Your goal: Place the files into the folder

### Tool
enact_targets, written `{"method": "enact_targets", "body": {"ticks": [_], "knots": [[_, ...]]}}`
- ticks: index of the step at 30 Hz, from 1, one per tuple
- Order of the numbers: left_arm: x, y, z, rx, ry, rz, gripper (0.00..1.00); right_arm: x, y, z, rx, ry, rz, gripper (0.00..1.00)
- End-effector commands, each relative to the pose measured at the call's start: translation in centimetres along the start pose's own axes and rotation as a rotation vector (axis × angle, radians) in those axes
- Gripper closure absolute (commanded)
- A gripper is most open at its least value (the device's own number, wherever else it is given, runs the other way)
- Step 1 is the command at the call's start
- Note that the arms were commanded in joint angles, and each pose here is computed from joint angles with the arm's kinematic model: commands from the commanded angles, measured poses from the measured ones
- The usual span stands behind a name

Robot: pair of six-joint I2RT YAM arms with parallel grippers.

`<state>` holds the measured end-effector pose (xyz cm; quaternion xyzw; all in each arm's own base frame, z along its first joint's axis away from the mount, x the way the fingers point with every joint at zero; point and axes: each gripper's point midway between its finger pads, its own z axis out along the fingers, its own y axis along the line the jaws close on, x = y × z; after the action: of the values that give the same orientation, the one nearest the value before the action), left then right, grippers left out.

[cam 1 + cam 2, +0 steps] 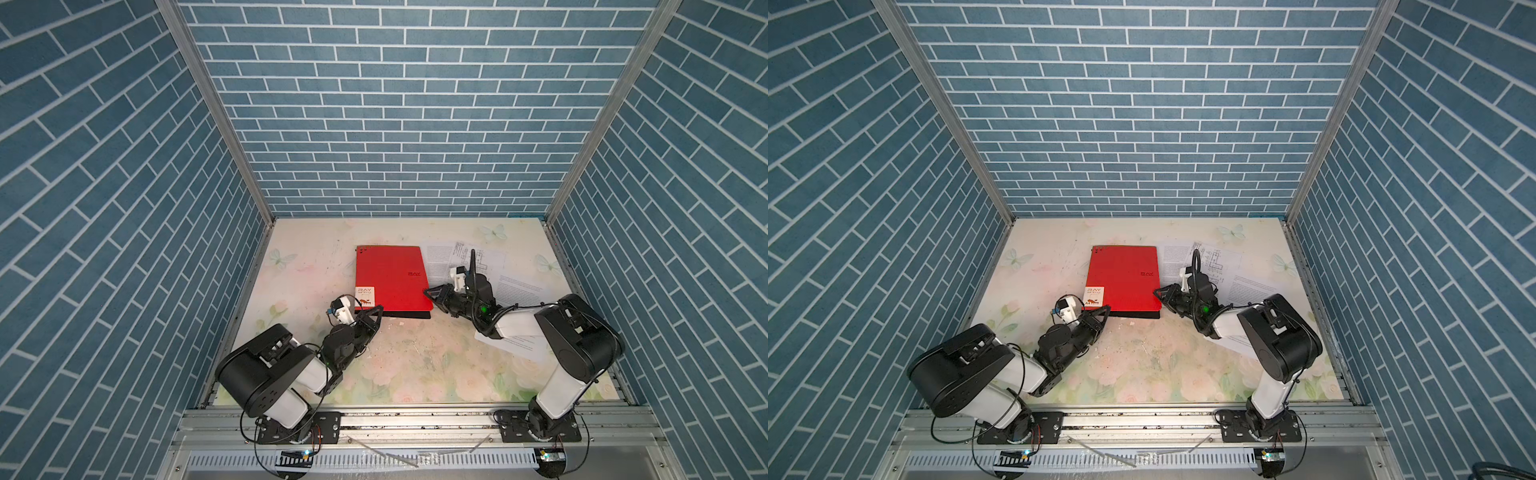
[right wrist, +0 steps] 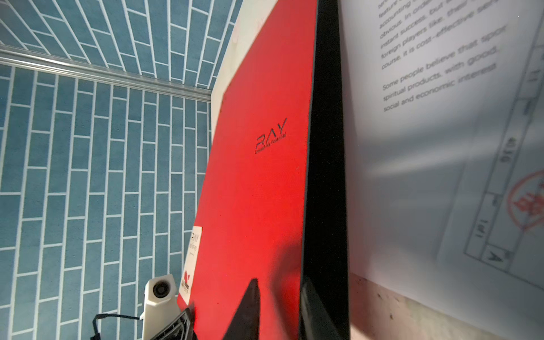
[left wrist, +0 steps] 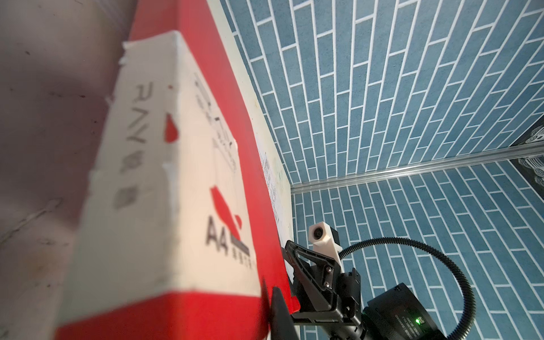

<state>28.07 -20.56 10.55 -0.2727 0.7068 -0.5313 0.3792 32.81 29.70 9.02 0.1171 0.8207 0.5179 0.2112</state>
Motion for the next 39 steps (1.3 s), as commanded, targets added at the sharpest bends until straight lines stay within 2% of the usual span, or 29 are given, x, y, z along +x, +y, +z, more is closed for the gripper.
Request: {"method": "enact_targets", "body": {"ticks": [1,5,11,16,19,22,24,28,33,39], "knots": [[1.3,-0.5,0.1,0.028,0.064,0.041,0.83,-0.1,2.9,-0.4,-0.106,0.007,-0.018,0.83],[1.4,0.2,-0.4,0.012,0.071,0.056,0.67,-0.2,3.5,-0.7,-0.121,-0.003,-0.031,0.94],[1.9,0.7,-0.9,-0.001,0.092,0.069,0.4,-0.5,4.4,-1.1,-0.132,-0.014,-0.05,0.96],[2.6,0.8,-0.8,-0.029,0.118,0.106,0.34,-0.8,4.8,-1.4,-0.111,-0.025,-0.066,0.97],[3.1,0.2,-1.0,-0.061,0.137,0.17,0.32,-1.0,4.9,-1.7,-0.092,-0.034,-0.082,0.97],[2.9,-0.5,-1.7,-0.15,0.153,0.293,0.26,-1.2,5.0,-1.9,-0.082,-0.045,-0.089,0.97],[2.1,-1.1,-2.7,-0.222,0.141,0.414,0.16,-1.3,5.0,-2.0,-0.074,-0.051,-0.088,0.97],[0.3,-2.3,-4.9,-0.28,0.103,0.553,0.04,-1.5,5.3,-1.9,-0.075,-0.053,-0.093,0.98],[-0.9,-2.0,-6.2,-0.462,0.161,0.801,0.04,-1.9,6.2,-2.1,-0.077,-0.066,-0.1,0.98],[-0.1,-3.1,-4.4,-0.576,0.245,1.249,0.02,-2.3,6.7,-2.7,-0.052,-0.089,-0.119,0.97]]}}
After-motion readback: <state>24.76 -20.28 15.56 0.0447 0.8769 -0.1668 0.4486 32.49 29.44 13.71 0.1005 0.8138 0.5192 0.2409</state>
